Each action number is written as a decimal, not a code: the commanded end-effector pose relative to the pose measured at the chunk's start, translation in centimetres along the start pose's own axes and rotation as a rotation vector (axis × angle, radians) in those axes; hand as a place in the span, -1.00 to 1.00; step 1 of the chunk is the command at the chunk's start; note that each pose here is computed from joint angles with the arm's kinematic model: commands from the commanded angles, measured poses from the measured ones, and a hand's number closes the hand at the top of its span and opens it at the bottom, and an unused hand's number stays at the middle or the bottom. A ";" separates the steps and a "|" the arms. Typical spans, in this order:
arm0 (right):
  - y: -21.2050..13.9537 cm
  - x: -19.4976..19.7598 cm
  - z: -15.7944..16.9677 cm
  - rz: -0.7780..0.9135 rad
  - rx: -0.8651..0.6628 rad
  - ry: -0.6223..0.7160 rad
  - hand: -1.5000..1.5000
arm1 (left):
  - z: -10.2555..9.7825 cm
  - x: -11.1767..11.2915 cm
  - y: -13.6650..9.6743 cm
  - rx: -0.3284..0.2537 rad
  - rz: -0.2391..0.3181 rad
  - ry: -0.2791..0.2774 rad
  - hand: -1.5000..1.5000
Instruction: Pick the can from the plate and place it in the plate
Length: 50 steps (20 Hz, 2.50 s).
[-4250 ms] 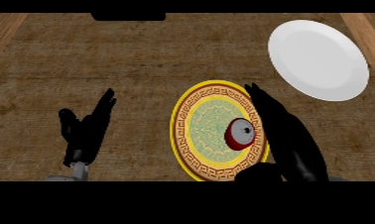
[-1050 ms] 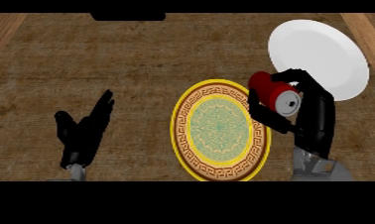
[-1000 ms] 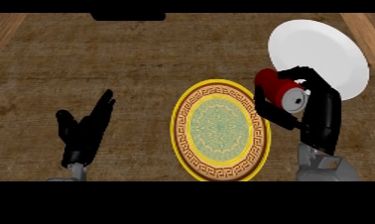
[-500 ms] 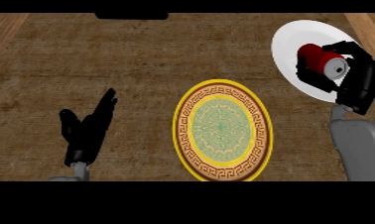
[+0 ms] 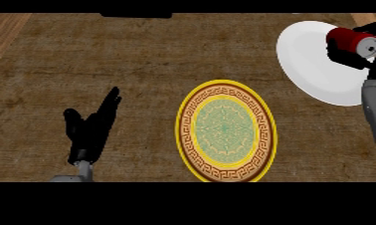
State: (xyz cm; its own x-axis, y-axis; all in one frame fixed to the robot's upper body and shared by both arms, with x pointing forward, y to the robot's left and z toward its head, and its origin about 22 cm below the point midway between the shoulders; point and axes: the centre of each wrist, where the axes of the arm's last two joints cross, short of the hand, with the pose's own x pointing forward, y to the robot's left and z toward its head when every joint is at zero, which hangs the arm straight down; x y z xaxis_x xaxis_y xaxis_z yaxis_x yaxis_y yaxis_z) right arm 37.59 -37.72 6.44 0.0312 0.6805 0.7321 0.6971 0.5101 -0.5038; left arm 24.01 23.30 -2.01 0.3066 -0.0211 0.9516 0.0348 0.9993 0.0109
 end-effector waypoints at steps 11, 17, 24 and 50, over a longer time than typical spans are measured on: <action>-1.6 -4.9 -1.2 0.095 0.331 0.166 -1.00 | -0.7 -0.5 -1.4 -0.067 -0.008 0.020 0.00; -0.3 -3.7 -1.4 -0.172 0.231 0.104 -1.00 | -0.7 -1.5 -1.7 -0.042 -0.002 0.054 0.00; -4.7 -6.7 -2.1 -0.349 0.126 0.169 -1.00 | -0.2 -0.7 -0.7 -0.009 0.012 0.054 0.00; -15.1 -15.7 3.8 -0.339 0.506 0.128 -1.00 | 1.0 -1.8 1.4 0.018 0.020 0.070 0.00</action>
State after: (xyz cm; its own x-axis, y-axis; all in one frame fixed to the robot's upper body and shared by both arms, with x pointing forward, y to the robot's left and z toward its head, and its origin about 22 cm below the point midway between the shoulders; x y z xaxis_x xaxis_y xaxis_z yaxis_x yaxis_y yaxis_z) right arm 24.01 -53.99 0.66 -0.0317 0.3704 0.9283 0.2751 0.8962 -0.3481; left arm 23.89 23.84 -1.98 0.3231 -0.0164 0.9462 0.0088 0.9999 0.0143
